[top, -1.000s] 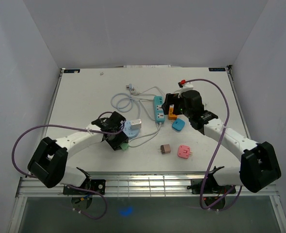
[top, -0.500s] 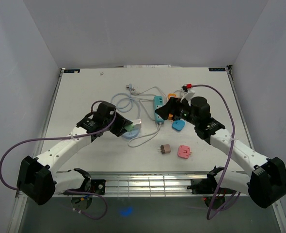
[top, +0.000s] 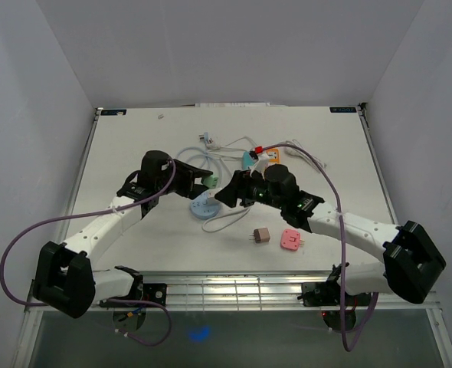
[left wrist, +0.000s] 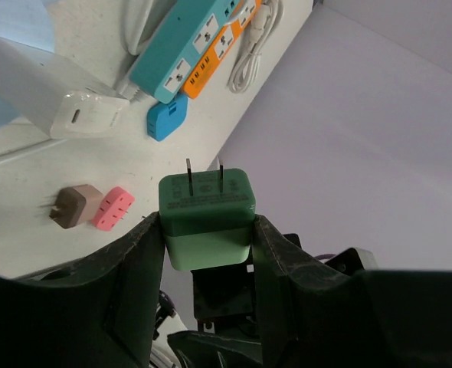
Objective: Insert the plug
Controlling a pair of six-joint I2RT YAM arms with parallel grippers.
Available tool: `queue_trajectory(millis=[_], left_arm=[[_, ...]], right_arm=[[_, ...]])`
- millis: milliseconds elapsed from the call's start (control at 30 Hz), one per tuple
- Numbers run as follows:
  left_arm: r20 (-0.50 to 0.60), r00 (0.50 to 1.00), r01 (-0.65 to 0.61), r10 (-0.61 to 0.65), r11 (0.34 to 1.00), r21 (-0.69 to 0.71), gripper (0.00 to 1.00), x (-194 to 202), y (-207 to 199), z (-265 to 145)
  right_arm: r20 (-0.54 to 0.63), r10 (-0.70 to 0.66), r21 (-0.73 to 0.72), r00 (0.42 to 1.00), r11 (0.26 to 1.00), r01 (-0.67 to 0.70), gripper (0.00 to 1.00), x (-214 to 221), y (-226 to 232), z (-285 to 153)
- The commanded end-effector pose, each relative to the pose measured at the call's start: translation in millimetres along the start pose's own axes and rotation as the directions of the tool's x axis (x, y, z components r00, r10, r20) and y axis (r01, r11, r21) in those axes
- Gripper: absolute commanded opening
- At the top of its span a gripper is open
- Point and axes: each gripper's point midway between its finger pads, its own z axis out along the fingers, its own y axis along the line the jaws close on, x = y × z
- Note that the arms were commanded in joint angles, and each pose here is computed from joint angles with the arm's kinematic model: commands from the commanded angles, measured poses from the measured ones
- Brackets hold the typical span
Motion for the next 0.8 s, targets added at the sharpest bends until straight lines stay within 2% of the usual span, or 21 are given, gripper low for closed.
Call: queue_trajectory(millis=[0, 233, 300, 467, 567, 633, 700, 767], left_arm=[[-0.091, 0.995, 0.046, -0.038, 0.996, 0.082, 0.30, 14, -17, -5], [-0.080, 0.994, 0.089, -0.080, 0.988, 0.122, 0.30, 13, -16, -13], [-0.083, 0.993, 0.094, -0.084, 0.987, 0.130, 0.30, 14, -17, -14], [-0.094, 0.992, 0.100, -0.088, 0.986, 0.137, 0.30, 16, -15, -15], [-0.104, 0.991, 0.100, -0.087, 0.987, 0.128, 0.30, 17, -12, -14], [-0.106, 0.991, 0.099, -0.086, 0.988, 0.119, 0.30, 17, -8, -13], [-0.103, 0.991, 0.101, -0.089, 0.987, 0.121, 0.30, 17, -7, -14], [-0.102, 0.991, 0.100, -0.088, 0.987, 0.125, 0.30, 17, -6, -15]], right_arm=[[0.098, -0.028, -0.018, 0.995, 0.999, 0.030, 0.72, -32, 18, 19], [0.116, -0.040, 0.008, 0.992, 0.999, 0.039, 0.71, -42, 17, 39], [0.111, -0.042, 0.007, 0.993, 0.999, 0.042, 0.64, -42, 19, 45], [0.117, -0.044, 0.012, 0.992, 0.999, 0.043, 0.56, -40, 18, 52], [0.110, -0.046, 0.012, 0.993, 0.999, 0.045, 0.55, -39, 18, 55], [0.110, -0.045, 0.014, 0.993, 0.999, 0.044, 0.50, -37, 19, 56], [0.119, -0.051, 0.014, 0.992, 0.999, 0.050, 0.39, -39, 19, 56], [0.117, -0.054, 0.014, 0.992, 0.999, 0.053, 0.39, -39, 19, 56]])
